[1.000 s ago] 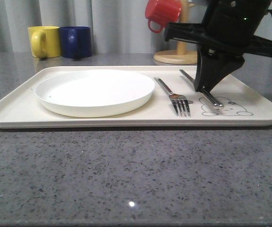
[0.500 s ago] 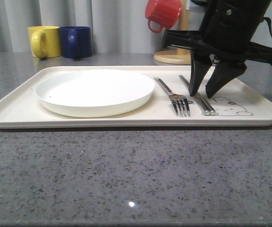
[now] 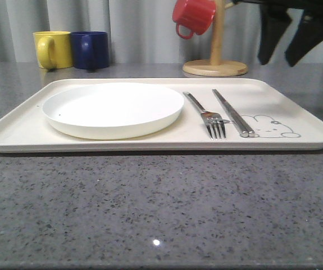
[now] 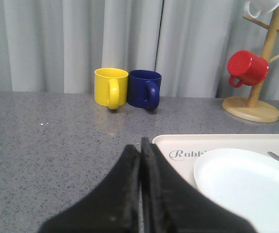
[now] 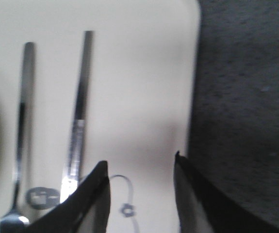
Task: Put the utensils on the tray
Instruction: 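Open the right gripper and move it back to the spoon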
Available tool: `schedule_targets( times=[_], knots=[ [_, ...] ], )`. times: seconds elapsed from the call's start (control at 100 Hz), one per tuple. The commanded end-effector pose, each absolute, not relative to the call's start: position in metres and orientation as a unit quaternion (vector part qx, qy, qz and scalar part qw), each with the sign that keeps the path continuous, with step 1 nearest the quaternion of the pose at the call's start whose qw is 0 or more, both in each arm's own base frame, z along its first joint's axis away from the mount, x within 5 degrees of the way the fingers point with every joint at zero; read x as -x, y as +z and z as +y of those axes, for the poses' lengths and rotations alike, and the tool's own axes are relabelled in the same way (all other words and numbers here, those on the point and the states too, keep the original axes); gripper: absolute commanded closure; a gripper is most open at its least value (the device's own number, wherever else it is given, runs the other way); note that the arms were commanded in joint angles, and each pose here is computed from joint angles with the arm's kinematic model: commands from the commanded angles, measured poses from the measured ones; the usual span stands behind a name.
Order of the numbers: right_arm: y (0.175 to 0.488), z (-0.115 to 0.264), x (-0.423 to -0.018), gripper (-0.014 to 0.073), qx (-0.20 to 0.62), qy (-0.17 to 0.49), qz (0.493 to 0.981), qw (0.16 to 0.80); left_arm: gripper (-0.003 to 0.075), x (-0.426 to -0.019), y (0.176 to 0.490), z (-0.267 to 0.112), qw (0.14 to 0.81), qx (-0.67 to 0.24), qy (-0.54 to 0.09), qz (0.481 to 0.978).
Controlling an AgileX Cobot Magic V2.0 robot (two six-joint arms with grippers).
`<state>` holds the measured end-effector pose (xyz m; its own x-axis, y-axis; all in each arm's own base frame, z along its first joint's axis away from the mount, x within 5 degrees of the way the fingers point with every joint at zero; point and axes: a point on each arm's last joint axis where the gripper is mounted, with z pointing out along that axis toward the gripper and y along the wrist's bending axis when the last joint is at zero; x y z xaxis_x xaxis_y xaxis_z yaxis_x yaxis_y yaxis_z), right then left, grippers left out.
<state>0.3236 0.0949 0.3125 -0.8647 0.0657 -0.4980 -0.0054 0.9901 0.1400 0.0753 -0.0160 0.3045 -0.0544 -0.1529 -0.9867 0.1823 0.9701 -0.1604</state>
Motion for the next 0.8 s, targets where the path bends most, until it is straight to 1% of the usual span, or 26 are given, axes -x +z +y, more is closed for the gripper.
schedule_targets(
  times=[0.0,0.16,0.34,0.48,0.68,0.79],
  knots=[
    [0.337,0.065,-0.322,0.0264,-0.003,0.04,0.955,0.295,0.0739,-0.076,0.318,-0.013,0.716,0.005,-0.119,0.688],
    [0.335,0.011,-0.324,0.0264,-0.036,0.0,0.962,0.272,0.0739,-0.076,0.318,-0.013,0.716,0.005,-0.119,0.688],
    [0.329,-0.035,-0.324,0.0264,-0.065,-0.014,0.964,0.258,0.0739,-0.076,0.318,-0.013,0.716,0.005,-0.119,0.688],
    [0.317,-0.053,-0.329,0.0264,-0.082,-0.005,0.967,0.24,0.0739,-0.076,0.318,-0.013,0.716,0.005,-0.119,0.688],
    [0.294,-0.063,-0.344,0.0264,-0.084,-0.009,0.971,0.224,0.0739,-0.076,0.318,-0.013,0.716,0.005,-0.119,0.688],
    [0.288,-0.066,-0.349,0.0264,-0.082,-0.018,0.971,0.224,0.0739,-0.076,0.318,-0.013,0.716,0.005,-0.119,0.688]
  ],
)
